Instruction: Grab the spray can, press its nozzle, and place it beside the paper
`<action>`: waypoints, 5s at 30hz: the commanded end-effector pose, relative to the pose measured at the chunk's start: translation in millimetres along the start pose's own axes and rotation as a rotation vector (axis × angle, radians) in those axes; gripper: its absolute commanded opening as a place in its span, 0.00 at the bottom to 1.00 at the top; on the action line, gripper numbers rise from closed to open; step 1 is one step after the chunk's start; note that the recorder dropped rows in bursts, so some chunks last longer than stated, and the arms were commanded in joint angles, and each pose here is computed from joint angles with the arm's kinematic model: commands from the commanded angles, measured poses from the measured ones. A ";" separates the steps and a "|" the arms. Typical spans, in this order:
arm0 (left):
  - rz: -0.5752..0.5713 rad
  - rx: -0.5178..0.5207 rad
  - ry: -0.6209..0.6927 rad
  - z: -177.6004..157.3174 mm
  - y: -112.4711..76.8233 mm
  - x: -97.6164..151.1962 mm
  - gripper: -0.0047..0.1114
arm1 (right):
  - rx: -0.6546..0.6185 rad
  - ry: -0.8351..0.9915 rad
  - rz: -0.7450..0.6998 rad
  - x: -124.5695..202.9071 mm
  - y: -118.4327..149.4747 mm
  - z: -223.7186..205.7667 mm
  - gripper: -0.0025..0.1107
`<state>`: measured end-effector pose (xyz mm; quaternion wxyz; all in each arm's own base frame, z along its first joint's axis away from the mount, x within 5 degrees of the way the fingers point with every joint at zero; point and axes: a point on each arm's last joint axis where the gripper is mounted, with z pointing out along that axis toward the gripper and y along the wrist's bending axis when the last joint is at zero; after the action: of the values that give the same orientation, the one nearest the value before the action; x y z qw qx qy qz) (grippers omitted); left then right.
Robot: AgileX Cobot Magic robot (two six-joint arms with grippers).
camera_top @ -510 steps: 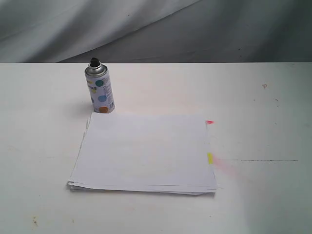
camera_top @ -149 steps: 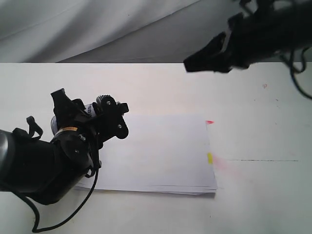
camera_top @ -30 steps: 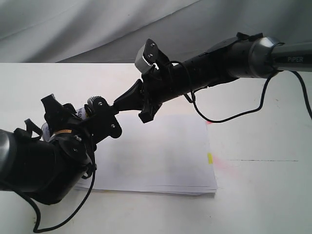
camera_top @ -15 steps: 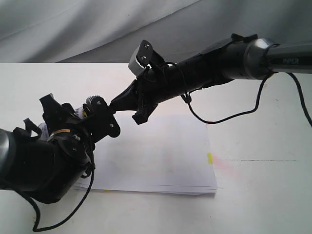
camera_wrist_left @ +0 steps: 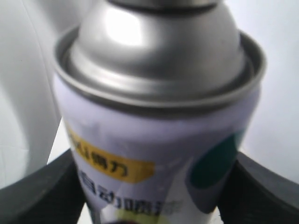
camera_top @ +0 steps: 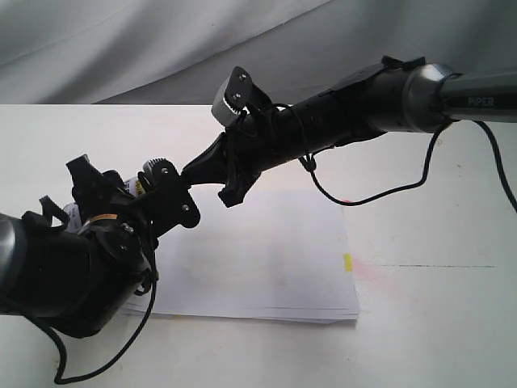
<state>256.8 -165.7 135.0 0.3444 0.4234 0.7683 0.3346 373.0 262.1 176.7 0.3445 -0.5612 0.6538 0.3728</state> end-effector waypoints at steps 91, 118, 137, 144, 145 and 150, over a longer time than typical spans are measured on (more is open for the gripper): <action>-1.180 0.169 -0.386 132.5 52.6 59.1 0.04 | -0.087 -0.097 0.283 46.3 -30.2 -87.9 0.02; -1.195 0.225 -0.359 132.4 48.5 57.9 0.94 | -0.087 -0.097 0.281 46.3 -30.2 -87.9 0.02; -1.000 0.321 -0.329 26.0 136.6 41.9 0.94 | -0.010 -0.123 0.162 -31.7 11.3 -144.0 0.02; -0.956 0.281 -0.625 -85.9 165.9 33.6 0.94 | 0.054 -0.132 0.089 -57.2 81.1 -181.5 0.02; -0.933 0.292 -0.662 -99.8 162.6 34.2 0.94 | 0.069 -0.135 0.081 -58.4 91.3 -185.8 0.02; -0.873 0.365 -0.872 -171.2 145.4 51.2 0.94 | 0.258 -0.175 0.054 -61.0 157.4 -215.8 0.02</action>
<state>190.6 -99.2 327.3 0.6438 0.2022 0.7230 -0.1477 249.7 128.1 339.2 0.4213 -0.4830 0.6699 0.3748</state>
